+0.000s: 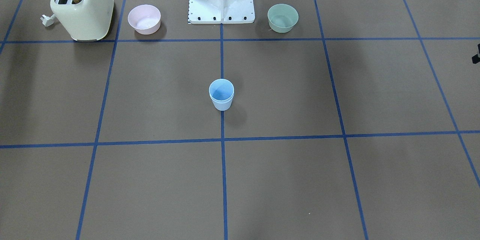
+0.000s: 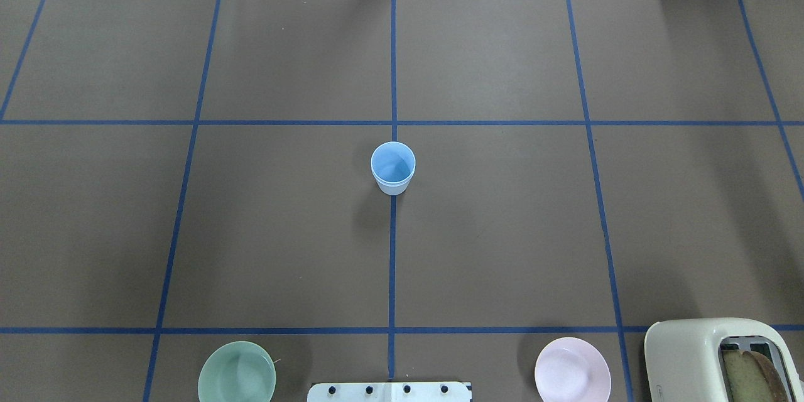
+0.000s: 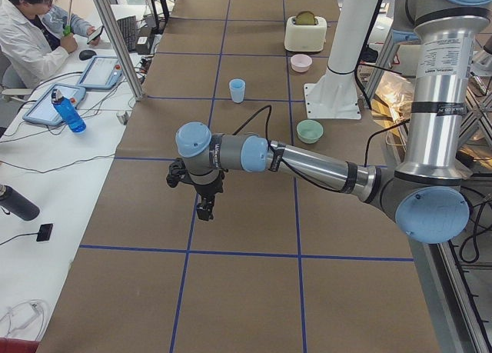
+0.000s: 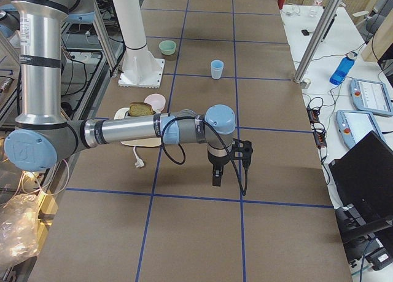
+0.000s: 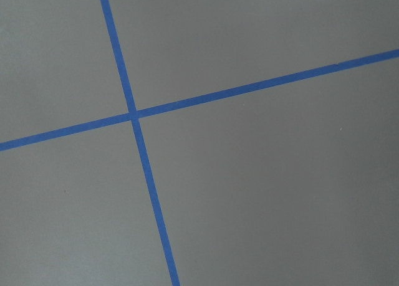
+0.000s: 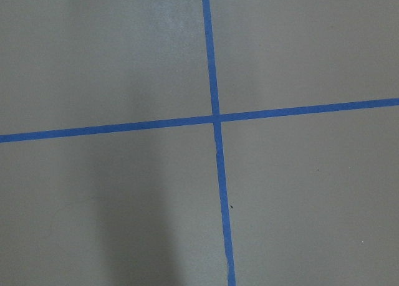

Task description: Stack blue cups with both arms

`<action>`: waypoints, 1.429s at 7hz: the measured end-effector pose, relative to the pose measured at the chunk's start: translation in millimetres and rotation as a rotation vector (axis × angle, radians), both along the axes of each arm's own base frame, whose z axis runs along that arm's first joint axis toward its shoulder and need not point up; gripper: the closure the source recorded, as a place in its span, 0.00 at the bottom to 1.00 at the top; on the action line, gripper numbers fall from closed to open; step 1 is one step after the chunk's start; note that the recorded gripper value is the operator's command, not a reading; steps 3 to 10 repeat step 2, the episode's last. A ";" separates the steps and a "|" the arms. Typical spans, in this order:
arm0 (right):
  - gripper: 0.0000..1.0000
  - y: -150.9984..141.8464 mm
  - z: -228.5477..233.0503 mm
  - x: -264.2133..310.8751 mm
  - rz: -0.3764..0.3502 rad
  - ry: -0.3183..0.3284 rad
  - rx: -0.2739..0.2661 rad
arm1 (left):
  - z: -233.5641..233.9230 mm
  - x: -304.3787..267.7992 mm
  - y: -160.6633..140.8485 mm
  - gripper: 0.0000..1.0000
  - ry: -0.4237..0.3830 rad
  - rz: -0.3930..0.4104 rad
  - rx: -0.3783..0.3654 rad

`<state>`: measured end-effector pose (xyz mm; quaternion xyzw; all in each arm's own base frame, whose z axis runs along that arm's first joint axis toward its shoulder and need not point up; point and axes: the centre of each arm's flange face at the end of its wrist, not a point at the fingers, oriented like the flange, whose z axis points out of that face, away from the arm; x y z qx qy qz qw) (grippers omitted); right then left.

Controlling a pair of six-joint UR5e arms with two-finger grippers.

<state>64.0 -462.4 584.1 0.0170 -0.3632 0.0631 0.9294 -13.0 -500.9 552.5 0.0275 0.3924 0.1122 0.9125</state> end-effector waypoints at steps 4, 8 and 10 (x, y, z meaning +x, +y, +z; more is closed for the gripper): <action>0.00 0.2 -0.7 1.5 0.003 0.000 0.002 | 3.1 -0.5 2.7 0.01 -0.001 -0.001 -0.007; 0.00 0.2 -0.7 1.5 0.003 0.000 0.002 | 3.1 -0.5 2.7 0.01 -0.001 -0.001 -0.007; 0.00 0.2 -0.7 1.5 0.003 0.000 0.002 | 3.1 -0.5 2.7 0.01 -0.001 -0.001 -0.007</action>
